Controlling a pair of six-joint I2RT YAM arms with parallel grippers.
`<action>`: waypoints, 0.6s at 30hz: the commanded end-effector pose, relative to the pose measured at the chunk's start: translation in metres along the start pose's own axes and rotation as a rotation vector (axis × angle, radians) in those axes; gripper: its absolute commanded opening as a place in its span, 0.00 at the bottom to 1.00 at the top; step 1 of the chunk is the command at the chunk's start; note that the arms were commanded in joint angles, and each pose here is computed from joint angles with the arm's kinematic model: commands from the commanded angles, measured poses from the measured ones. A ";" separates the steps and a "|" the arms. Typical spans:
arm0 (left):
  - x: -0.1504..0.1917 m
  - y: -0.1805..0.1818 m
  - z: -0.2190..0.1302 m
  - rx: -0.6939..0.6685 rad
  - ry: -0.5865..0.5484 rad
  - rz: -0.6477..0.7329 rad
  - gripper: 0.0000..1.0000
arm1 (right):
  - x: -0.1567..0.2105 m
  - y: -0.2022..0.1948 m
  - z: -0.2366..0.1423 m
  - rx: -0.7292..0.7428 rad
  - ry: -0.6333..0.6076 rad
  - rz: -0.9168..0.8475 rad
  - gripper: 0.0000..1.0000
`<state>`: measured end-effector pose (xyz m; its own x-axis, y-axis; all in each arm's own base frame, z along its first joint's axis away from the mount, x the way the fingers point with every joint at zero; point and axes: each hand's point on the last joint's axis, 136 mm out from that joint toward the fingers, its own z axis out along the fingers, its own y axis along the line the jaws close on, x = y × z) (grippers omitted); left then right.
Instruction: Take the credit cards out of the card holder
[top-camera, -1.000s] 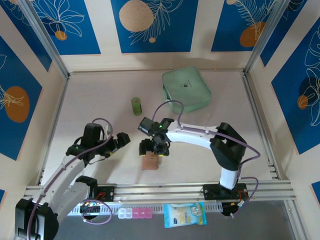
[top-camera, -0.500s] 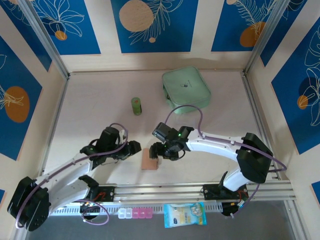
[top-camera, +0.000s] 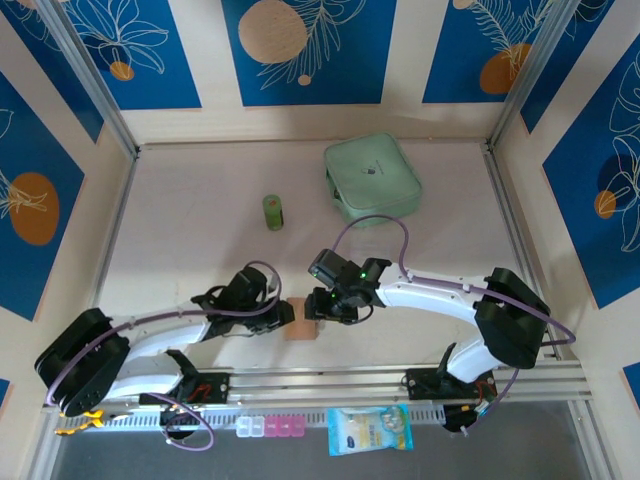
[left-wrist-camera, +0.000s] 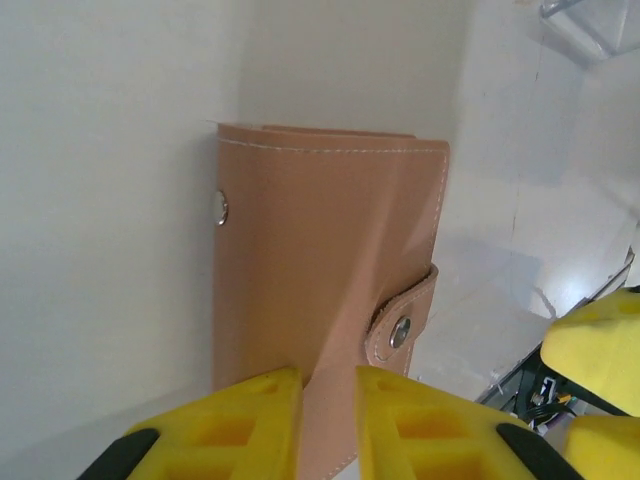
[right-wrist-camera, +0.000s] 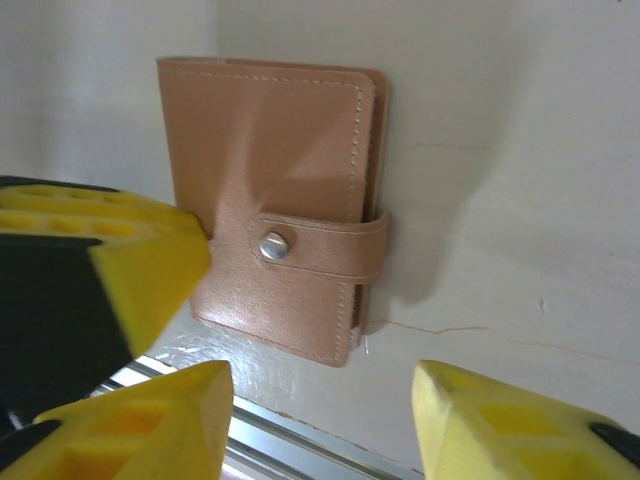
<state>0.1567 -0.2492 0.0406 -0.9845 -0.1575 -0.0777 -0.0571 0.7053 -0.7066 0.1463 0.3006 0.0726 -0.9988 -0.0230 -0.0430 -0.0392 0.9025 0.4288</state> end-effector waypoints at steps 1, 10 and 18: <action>0.003 -0.002 0.003 0.013 -0.021 -0.008 0.20 | -0.001 0.004 -0.004 -0.015 -0.003 -0.010 0.47; -0.002 -0.004 -0.011 0.012 -0.081 -0.007 0.20 | -0.006 0.006 0.007 0.069 0.018 -0.015 0.45; -0.004 0.003 -0.024 0.015 -0.135 -0.059 0.17 | -0.013 0.005 0.018 0.201 0.030 -0.042 0.42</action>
<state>0.1608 -0.2419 0.0676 -0.9547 -0.2567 -0.1502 -0.0571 0.6538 -0.7545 0.1610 0.3216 0.0628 -0.9981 -0.0517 -0.0341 -0.0599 0.9457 0.3194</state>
